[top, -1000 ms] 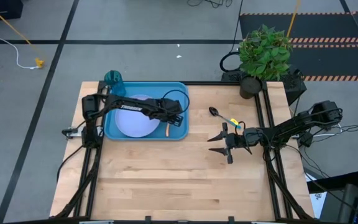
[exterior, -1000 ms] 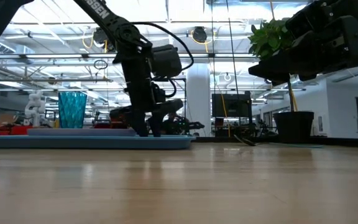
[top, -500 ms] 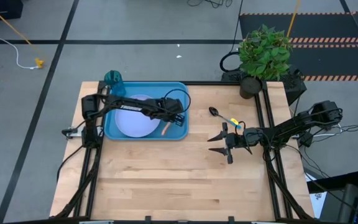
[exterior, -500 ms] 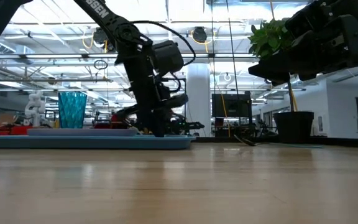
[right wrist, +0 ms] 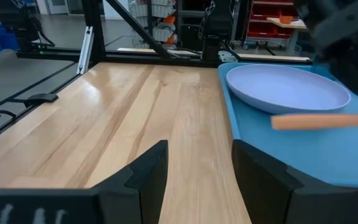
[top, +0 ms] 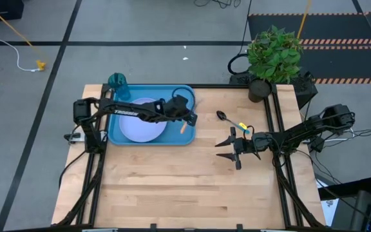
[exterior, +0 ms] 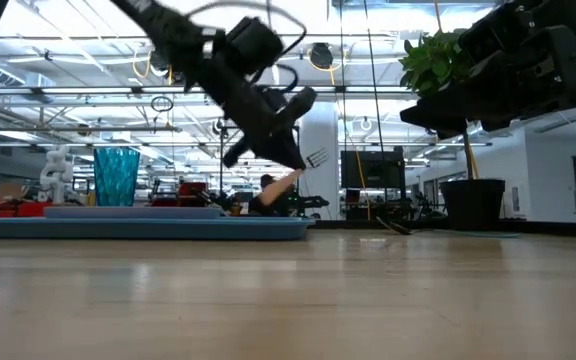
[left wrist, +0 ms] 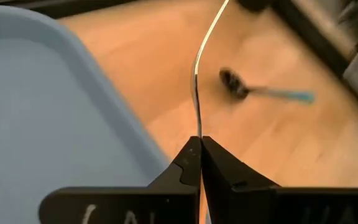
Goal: Pick and place plate/cup/fork/spoon on tray
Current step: Put the orange fork on the blue tray to the right of the violet plate
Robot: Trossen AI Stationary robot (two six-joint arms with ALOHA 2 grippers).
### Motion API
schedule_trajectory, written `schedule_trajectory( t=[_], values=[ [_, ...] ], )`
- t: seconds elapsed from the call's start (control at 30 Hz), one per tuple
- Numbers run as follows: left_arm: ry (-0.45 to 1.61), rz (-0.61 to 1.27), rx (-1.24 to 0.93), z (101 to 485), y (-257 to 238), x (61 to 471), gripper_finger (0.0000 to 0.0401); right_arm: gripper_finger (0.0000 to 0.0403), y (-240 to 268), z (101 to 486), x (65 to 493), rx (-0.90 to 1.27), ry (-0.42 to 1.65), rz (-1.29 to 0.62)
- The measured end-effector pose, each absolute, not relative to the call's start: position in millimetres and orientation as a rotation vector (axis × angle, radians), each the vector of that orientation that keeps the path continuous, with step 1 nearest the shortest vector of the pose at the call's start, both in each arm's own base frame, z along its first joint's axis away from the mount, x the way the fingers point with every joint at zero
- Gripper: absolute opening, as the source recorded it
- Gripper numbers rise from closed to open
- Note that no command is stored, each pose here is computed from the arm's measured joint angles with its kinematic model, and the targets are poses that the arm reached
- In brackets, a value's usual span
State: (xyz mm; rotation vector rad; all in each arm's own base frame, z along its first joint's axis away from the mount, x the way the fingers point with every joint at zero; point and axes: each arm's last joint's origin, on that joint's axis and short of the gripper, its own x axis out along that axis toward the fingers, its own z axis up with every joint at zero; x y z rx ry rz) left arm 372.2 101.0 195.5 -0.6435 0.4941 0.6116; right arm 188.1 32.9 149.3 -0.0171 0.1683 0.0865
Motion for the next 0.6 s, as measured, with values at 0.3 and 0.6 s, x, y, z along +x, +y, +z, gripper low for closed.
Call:
schedule_trajectory(
  t=[0.3, 0.6],
  values=[
    [0.139, 0.541, -0.853, 155.1, 101.4, 339.1, 0.0002, 0.0171, 38.0, 147.9, 186.8, -0.022, 0.183, 0.115],
    [0.238, 0.677, -0.855, 139.6, 95.6, 331.7, 0.0002, 0.0171, 38.4, 148.3, 186.8, -0.064, 0.176, 0.121]
  ],
)
